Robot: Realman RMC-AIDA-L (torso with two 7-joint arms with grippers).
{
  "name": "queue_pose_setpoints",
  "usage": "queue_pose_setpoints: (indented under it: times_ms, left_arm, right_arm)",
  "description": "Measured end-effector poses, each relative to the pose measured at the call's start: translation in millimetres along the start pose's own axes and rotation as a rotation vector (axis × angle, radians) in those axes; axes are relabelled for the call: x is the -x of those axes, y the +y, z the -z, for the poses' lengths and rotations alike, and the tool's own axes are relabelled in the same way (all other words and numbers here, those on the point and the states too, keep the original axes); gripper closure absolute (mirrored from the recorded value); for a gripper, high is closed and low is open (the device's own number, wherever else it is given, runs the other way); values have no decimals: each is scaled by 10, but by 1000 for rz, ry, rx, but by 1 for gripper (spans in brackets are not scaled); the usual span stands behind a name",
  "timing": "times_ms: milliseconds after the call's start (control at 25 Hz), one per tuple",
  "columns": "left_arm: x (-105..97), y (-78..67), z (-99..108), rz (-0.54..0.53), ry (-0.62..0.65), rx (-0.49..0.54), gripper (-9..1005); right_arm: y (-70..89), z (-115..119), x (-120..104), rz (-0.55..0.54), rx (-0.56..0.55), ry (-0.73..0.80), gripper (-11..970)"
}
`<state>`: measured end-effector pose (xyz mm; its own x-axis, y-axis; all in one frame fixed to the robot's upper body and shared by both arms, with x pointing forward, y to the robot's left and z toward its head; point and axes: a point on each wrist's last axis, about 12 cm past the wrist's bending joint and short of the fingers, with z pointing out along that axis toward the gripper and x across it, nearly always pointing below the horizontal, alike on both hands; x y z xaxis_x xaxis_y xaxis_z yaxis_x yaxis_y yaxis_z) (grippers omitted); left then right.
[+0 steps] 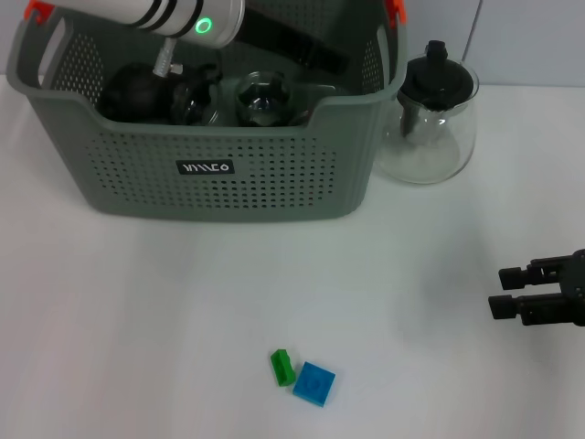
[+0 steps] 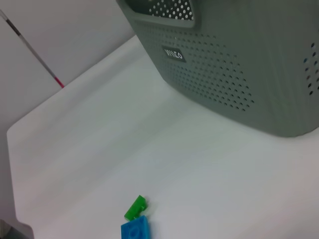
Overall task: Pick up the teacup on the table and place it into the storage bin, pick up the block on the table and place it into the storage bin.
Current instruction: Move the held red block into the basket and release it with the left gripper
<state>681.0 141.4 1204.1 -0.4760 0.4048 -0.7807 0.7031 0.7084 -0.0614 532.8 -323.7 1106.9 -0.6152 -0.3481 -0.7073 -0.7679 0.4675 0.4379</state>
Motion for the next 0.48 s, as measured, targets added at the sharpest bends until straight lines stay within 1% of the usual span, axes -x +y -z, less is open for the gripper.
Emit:
queue_pose_setpoints:
  times_ms: [160,200,280,320,360,400,480]
  left_arm:
    - [47,-38,75,-5,-2,-39,230]
    - [70,-55,147,-2,-13,-66,201]
    - [136,-101,347,-6,-71,-135,144]
    - [148,-139,465,-14,-102,-186,116]
    - [169,-205,634,-35,-156,-263,87]
    - [162,-261,769,-66,-195,-331,87]
    - [111,-394,1060,-168,-260,-471,86]
  right_arm:
    - [-1,2,-1,5,-1,0,300]
    - [-1,2,-2,6,-1,0,300]
    - [-1,2,-1,6,-1,0,300]
    - [-2,3,-2,6,-2,0,300]
    - [-2,3,-1,7,-1,-1,300]
    - [-1,3,-1,6,-1,-1,301]
    - [-3,8,-2,9,-3,-3,301]
